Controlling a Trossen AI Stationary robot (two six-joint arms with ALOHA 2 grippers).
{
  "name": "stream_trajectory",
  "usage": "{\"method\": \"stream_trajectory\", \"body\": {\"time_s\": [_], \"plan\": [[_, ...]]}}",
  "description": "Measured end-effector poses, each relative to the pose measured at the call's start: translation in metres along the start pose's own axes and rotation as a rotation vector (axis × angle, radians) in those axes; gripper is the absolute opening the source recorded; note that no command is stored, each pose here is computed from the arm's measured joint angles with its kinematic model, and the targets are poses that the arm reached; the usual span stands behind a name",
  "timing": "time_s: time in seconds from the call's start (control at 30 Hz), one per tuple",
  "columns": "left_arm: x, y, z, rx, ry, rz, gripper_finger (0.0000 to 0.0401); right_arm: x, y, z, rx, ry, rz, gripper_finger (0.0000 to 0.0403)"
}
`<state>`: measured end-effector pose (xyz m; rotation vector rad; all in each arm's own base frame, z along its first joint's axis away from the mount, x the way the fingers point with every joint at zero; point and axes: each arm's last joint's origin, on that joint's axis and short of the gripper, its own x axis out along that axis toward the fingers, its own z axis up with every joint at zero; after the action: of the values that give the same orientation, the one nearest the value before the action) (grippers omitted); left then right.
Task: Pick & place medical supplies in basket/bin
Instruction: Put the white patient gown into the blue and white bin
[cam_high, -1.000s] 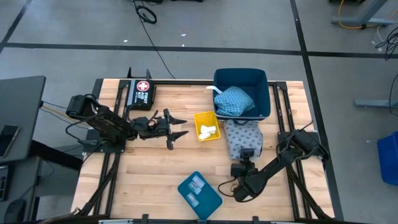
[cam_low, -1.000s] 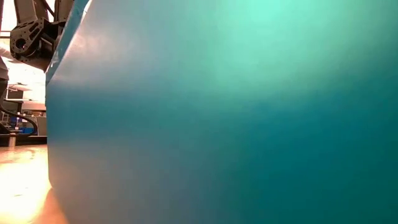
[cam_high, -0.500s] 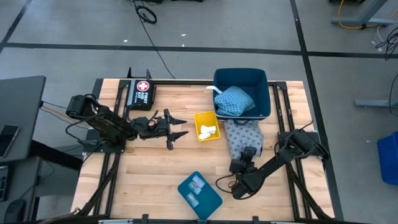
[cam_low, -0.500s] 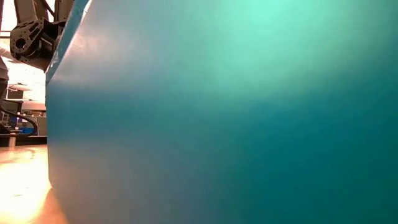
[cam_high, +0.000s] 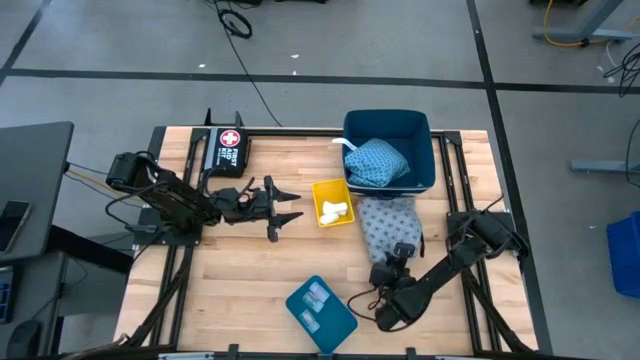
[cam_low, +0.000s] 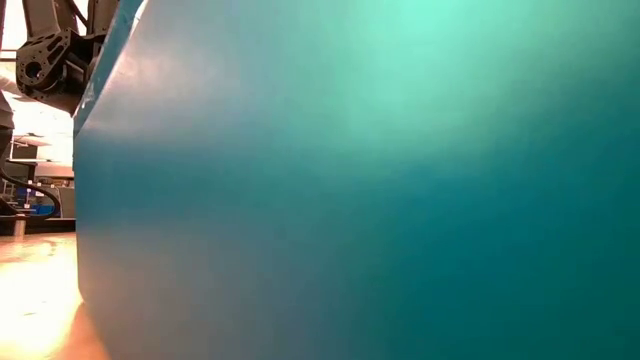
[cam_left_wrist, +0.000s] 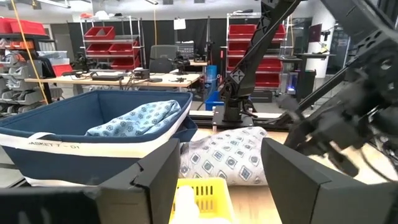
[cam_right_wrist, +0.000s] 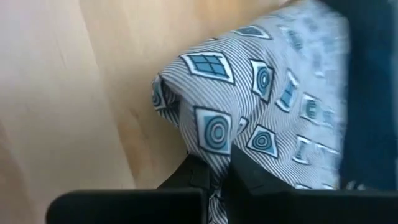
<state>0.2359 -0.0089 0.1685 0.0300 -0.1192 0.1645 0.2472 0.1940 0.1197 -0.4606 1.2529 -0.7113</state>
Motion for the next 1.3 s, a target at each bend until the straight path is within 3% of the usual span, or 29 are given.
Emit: {"method": "stream_trajectory", "body": {"time_s": [0.4,0.9,1.3], "plan": [[0.000,0.000,0.000,0.000,0.001,0.000,0.0213,-0.060,-0.019,0.030,0.044,-0.190,-0.076,0.0015],[0.000,0.000,0.000,0.002,0.004,0.000,0.0213,-0.083,-0.033,0.050,-0.018,-0.255,-0.082,0.0015],[0.000,0.000,-0.001,0.007,0.015,0.000,0.0213,-0.098,-0.043,0.067,-0.008,-0.423,-0.146,0.0015]]}}
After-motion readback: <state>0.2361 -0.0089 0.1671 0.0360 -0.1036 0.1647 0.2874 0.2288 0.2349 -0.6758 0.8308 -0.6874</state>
